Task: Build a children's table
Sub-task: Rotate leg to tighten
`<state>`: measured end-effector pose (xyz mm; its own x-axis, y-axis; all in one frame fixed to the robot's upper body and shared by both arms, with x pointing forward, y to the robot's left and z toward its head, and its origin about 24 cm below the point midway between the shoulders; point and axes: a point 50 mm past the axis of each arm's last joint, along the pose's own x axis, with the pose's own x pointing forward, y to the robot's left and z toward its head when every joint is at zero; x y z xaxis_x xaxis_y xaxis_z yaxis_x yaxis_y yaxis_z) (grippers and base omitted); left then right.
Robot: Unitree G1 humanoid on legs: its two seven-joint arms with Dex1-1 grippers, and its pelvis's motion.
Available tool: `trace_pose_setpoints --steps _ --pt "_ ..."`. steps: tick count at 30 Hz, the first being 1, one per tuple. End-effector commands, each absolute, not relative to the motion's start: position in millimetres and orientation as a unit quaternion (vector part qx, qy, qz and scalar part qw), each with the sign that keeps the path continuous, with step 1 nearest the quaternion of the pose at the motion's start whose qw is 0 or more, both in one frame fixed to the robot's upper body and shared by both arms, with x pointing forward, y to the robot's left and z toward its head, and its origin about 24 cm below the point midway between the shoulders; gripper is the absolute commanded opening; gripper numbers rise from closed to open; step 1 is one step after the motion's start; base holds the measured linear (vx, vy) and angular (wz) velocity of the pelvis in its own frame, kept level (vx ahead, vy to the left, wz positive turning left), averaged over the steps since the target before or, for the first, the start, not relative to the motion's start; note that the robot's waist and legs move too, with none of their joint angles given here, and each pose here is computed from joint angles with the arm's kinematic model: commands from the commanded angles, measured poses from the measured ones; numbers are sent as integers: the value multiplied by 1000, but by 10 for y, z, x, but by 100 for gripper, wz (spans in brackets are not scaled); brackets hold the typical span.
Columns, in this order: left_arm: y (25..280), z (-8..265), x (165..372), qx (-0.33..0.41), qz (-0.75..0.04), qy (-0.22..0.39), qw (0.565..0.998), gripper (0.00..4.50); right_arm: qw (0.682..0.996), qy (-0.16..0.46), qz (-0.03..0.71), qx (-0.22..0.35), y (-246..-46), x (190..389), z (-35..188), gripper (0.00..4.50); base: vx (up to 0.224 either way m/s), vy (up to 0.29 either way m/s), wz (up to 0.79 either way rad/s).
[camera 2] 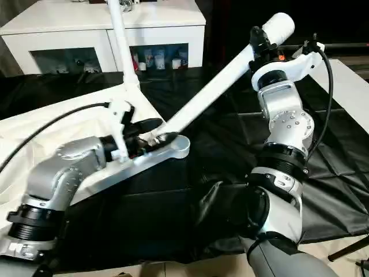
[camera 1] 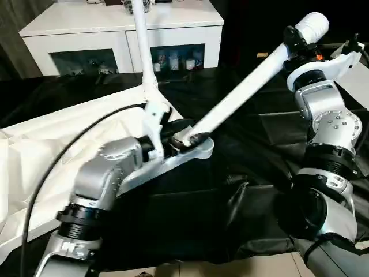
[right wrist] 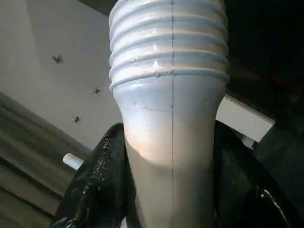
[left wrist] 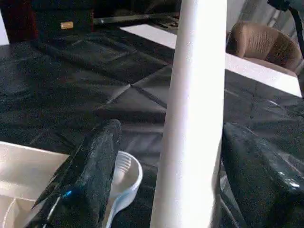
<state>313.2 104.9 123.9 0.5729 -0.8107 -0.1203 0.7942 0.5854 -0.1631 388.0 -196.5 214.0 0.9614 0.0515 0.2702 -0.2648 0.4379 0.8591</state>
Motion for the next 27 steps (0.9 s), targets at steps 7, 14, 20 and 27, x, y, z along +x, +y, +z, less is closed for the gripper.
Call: trace_pose_setpoints --steps 7,14,20,27 --pt "1079 1118 3053 -30 -470 132 872 277 831 -128 113 529 -1946 3898 2329 188 0 0 0" --pt "1078 1162 3046 -36 -490 120 863 216 831 -128 114 529 -1929 3913 2345 188 0 0 0" --pt "1123 1179 3070 -35 -484 120 866 160 832 -129 114 527 -1907 3919 2359 188 0 0 0" --pt "1173 1236 3139 -38 -471 106 875 149 842 -128 106 513 -1909 3935 2354 188 0 0 0"
